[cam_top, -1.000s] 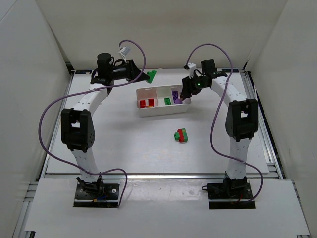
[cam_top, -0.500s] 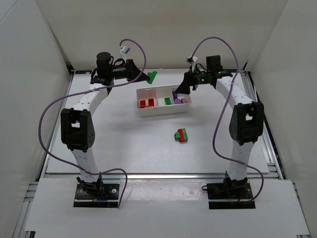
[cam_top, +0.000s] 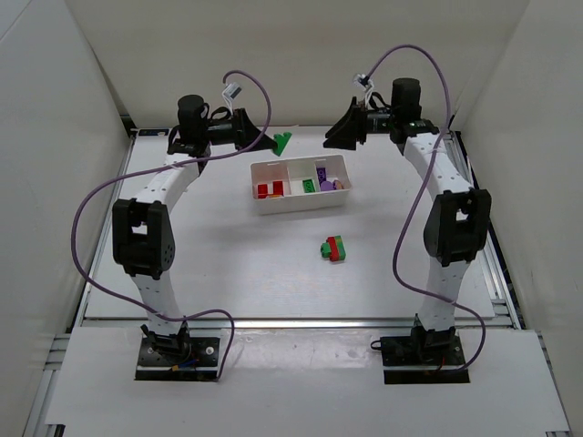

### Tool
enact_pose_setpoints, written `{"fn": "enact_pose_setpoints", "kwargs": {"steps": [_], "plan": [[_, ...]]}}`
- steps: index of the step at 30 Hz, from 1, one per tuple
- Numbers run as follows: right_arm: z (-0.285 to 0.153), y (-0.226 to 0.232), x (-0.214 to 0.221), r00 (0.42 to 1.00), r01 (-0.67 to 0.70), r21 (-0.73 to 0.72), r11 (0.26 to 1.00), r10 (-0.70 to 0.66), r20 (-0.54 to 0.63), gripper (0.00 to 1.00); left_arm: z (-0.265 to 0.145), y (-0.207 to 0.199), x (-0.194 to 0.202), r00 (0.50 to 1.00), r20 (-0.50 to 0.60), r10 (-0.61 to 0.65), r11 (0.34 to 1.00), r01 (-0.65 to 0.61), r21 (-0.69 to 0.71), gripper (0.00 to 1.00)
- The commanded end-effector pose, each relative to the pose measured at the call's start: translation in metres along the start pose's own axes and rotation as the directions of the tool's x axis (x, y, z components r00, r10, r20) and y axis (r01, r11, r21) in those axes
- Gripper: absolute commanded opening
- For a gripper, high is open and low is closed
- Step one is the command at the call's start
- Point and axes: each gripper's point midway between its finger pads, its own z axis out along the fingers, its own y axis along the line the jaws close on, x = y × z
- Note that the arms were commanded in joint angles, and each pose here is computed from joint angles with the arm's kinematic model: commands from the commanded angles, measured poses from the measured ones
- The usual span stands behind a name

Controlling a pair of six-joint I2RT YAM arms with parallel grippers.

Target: Sort the legos into containers by color

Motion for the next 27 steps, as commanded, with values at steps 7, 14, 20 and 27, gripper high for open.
{"fn": "enact_pose_setpoints", "kwargs": {"steps": [7,14,20,27], "plan": [[0.024,0.006,-0.014,0.965,-0.257,-0.161,0.953,0.262,0.008,0.86,0.016,-0.056,0.004,0.992,-0.073,0.101,0.976,-0.085,0.201,0.12],[0.031,0.015,-0.026,0.977,-0.21,-0.198,0.957,0.215,0.003,0.85,0.02,-0.056,0.003,0.991,-0.072,0.116,0.972,-0.098,0.212,0.12],[0.032,0.03,-0.022,0.985,-0.172,-0.23,0.958,0.175,-0.008,0.84,0.024,-0.044,0.002,0.992,-0.071,0.106,0.974,-0.09,0.206,0.11],[0.03,0.038,-0.023,0.99,-0.139,-0.237,0.962,0.143,-0.001,0.84,0.025,-0.036,-0.007,0.991,-0.061,0.118,0.974,-0.104,0.203,0.11]]}}
